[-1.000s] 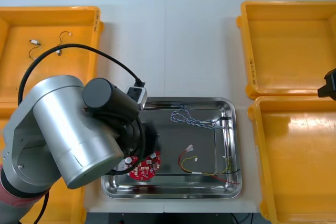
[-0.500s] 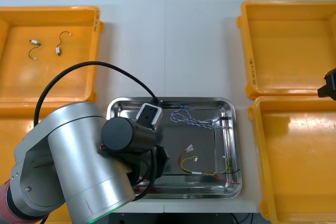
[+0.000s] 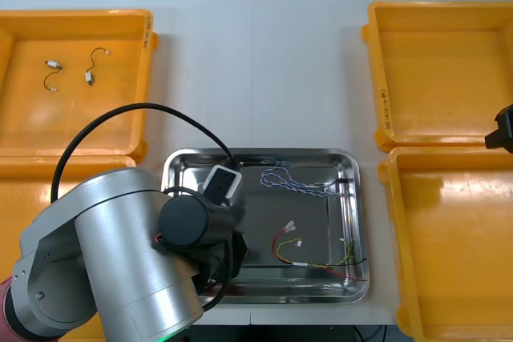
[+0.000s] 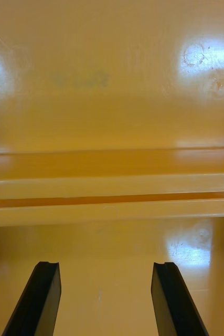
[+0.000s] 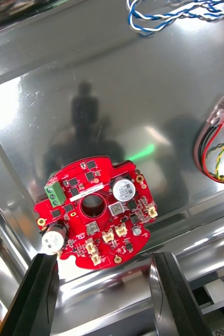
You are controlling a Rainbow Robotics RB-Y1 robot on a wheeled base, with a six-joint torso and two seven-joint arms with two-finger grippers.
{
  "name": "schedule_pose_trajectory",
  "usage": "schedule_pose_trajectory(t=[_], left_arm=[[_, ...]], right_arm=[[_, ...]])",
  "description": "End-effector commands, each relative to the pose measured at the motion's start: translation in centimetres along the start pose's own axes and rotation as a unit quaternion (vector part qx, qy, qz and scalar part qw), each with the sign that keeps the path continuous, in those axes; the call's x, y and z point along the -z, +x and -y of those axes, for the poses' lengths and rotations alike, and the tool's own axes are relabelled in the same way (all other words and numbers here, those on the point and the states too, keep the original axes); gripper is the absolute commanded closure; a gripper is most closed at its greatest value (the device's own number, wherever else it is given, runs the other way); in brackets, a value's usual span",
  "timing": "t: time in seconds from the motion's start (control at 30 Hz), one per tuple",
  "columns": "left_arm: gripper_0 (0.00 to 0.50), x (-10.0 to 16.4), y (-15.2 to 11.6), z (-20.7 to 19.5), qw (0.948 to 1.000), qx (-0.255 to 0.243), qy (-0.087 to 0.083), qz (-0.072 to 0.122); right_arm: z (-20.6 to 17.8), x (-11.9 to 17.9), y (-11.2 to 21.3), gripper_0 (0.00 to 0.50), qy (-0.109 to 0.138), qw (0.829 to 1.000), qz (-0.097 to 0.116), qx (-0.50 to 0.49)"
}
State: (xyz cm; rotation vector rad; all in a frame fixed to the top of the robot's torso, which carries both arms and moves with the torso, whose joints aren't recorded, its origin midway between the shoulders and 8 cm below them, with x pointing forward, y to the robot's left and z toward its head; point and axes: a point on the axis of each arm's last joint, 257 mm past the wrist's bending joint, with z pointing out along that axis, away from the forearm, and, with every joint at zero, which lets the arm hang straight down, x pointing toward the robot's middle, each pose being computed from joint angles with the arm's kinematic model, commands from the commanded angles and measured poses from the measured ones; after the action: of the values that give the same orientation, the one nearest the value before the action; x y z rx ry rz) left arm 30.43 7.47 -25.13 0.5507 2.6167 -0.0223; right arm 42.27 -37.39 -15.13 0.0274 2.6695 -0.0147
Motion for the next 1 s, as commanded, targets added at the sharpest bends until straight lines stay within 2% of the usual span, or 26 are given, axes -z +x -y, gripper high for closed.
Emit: schedule_pose_trajectory(t=[0.03,0.27,0.47,0.6,0.73,0.83,1.0], left_arm=[[0.0,0.7,0.1,-0.3,0.9997,0.021,-0.005,0.01],[0.0,0.8,0.0,-0.3,0.9998,0.016,-0.006,0.013],[0.0,1.8,-2.9,-2.2,0.9984,0.037,-0.013,0.041],[0.0,3.6,-6.0,-5.5,0.9963,0.053,-0.014,0.066],[0.0,5.8,-8.9,-10.2,0.9909,0.083,-0.029,0.101],[0.0,6.8,-10.1,-13.5,0.9876,0.102,-0.04,0.112],[0.0,8.0,-10.8,-18.8,0.9825,0.135,-0.057,0.115]], right_arm=[[1.5,1.7,-1.1,0.0,0.02,1.0,0.021,0.013],[1.5,1.7,-1.1,0.0,0.02,1.0,0.021,0.013],[1.5,1.7,-1.1,0.0,0.02,1.0,0.021,0.013],[1.5,1.7,-1.1,0.0,0.02,1.0,0.021,0.013],[1.5,1.7,-1.1,0.0,0.02,1.0,0.021,0.013],[1.5,1.7,-1.1,0.0,0.02,1.0,0.021,0.013],[1.5,1.7,-1.1,0.0,0.02,1.0,0.021,0.013]])
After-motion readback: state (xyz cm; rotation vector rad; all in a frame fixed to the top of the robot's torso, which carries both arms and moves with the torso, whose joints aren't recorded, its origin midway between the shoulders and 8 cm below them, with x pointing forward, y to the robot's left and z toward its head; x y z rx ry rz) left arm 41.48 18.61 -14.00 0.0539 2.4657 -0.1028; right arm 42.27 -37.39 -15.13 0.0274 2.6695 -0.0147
